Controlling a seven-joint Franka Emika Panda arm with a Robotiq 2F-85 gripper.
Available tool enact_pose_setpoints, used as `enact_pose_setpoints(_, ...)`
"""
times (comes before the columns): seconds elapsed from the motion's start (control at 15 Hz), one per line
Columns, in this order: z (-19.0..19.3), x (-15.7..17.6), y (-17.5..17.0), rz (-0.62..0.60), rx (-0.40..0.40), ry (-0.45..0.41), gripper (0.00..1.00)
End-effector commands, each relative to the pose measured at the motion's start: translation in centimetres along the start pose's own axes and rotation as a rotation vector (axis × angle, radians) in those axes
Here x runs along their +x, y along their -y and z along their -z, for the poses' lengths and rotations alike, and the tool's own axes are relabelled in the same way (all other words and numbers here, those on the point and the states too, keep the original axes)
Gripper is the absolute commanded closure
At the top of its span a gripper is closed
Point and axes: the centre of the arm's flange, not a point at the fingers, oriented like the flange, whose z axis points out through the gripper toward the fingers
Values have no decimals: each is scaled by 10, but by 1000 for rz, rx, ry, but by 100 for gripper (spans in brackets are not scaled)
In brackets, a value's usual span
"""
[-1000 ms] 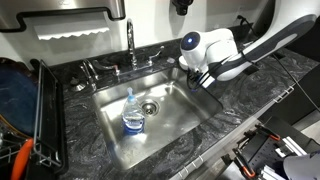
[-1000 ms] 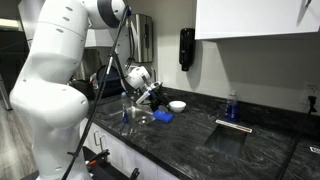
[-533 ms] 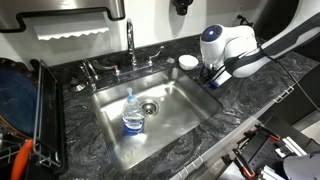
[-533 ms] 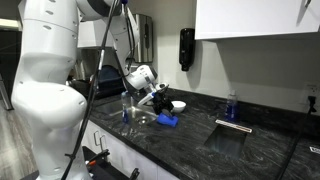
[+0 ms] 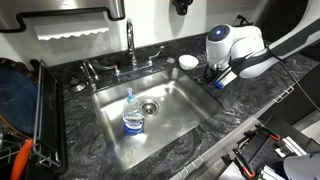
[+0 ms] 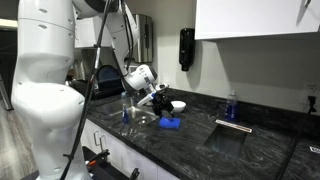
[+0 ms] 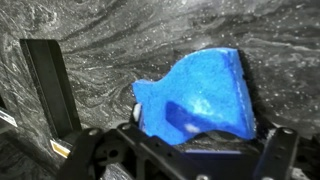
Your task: Move the sponge the sponge to the right
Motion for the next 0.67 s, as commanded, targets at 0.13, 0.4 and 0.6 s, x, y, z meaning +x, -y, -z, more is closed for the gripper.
enact_pose_setpoints(0.13,29,15,22,32,84,-98,0)
enact_pose_setpoints(0.4,49,28,40,43,105,-130,0)
enact_pose_setpoints(0.6,65,31,55,51,84,-137,0)
